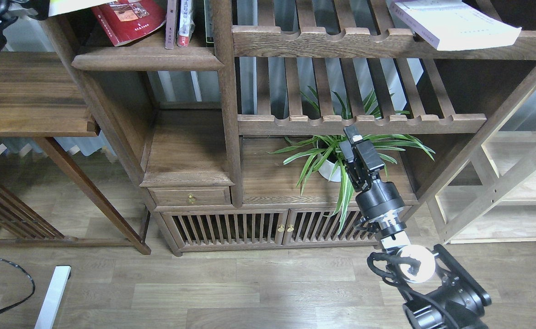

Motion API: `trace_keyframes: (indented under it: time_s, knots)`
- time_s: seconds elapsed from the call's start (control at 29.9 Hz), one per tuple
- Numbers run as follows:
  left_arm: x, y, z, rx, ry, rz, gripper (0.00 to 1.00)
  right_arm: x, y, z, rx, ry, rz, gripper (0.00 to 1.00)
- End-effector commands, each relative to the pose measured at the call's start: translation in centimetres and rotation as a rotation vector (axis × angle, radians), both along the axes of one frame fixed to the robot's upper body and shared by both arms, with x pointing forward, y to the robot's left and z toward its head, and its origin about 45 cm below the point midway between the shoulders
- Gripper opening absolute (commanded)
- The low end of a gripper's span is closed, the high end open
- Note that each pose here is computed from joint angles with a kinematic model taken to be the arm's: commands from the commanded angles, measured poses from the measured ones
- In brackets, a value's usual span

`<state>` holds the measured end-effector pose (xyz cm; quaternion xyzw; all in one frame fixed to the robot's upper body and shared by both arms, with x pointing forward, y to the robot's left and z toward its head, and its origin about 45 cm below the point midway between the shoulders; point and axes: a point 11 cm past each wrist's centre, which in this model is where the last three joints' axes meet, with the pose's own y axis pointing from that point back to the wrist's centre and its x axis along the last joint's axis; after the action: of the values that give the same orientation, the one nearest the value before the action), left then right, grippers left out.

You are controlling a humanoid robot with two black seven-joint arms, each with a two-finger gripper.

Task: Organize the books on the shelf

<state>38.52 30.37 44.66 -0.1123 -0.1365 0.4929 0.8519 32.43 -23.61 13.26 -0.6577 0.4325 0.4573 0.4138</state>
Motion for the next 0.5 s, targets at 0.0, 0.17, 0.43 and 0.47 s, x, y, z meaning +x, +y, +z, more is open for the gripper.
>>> trace_keyframes:
  time_s: [0.0, 0.17, 0.43, 0.47]
  knots:
    - [0.2, -0.3, -0.1, 0.032, 0.0, 0.009, 0.0, -0.3, -0.8, -0.3, -0.018, 0.008, -0.005, 0.76]
    - [0.3, -0.3, -0.2, 0.052, -0.004, 0.023, 0.0, -0.9, -1.3, -1.0, -0.027, 0.029, -0.012, 0.77]
    - [0.8, 0.0, 0.2, 0.056, -0.005, 0.066, 0.0, -1.9, -2.0, -2.0, -0.031, 0.061, -0.027, 0.77]
    - [1.1, -0.1, 0.2, 0.054, -0.002, 0.073, 0.0, -1.9, -2.2, -2.1, -0.032, 0.065, -0.035, 0.77]
